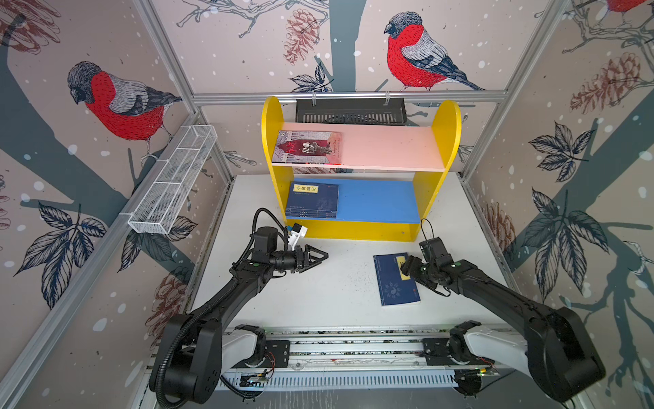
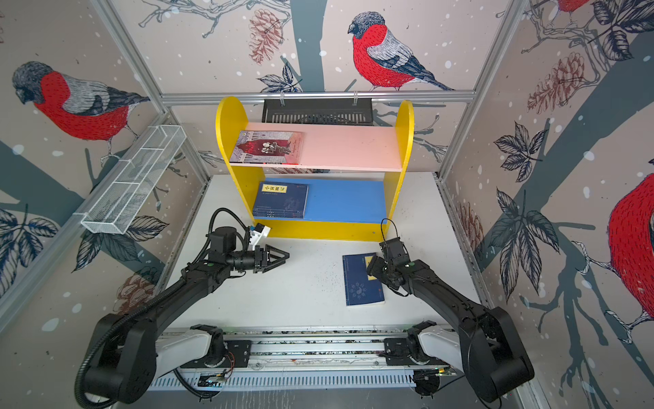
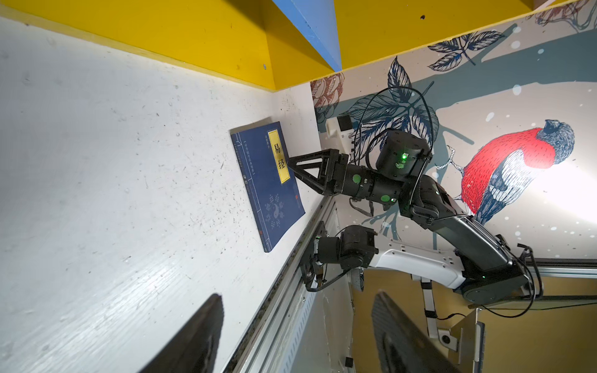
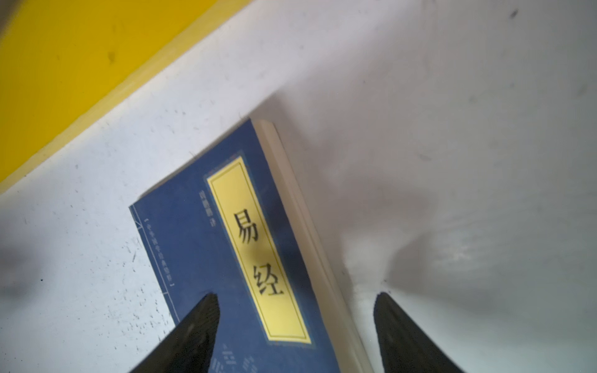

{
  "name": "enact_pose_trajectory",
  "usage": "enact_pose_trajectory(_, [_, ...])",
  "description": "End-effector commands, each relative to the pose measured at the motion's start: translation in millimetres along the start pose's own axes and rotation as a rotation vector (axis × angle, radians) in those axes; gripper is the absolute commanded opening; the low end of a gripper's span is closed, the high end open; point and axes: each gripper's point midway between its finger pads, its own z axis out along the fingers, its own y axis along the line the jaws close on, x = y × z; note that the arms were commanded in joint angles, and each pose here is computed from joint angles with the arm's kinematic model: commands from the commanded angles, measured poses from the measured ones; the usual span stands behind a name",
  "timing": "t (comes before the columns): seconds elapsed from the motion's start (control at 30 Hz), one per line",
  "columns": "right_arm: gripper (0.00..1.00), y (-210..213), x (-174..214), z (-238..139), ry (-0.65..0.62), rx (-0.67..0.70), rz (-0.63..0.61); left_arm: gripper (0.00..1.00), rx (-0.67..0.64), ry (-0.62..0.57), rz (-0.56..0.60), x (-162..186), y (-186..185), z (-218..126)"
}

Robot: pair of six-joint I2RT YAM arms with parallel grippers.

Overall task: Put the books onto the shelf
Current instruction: 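Push the paperback toward the left gripper with the right gripper while the left closes in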

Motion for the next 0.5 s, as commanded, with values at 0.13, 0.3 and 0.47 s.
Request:
enact_pose_trajectory(0.13, [0.77,10,13,-1,0.014,-0.076,0.006,0.67,-0.174,-0.022,0.038,-10,29,10])
enact_pose_trajectory(0.3, [0.77,36,19,-1,0.037,-0.174,-0.019,0.62,-0.226,-0.026,0.004,-8,45,11])
enact_pose_trajectory(0.47, [0.77,73,28,3,0.068,-0.279,-0.075,0.56,-0.235,-0.032,0.002,-3,53,11])
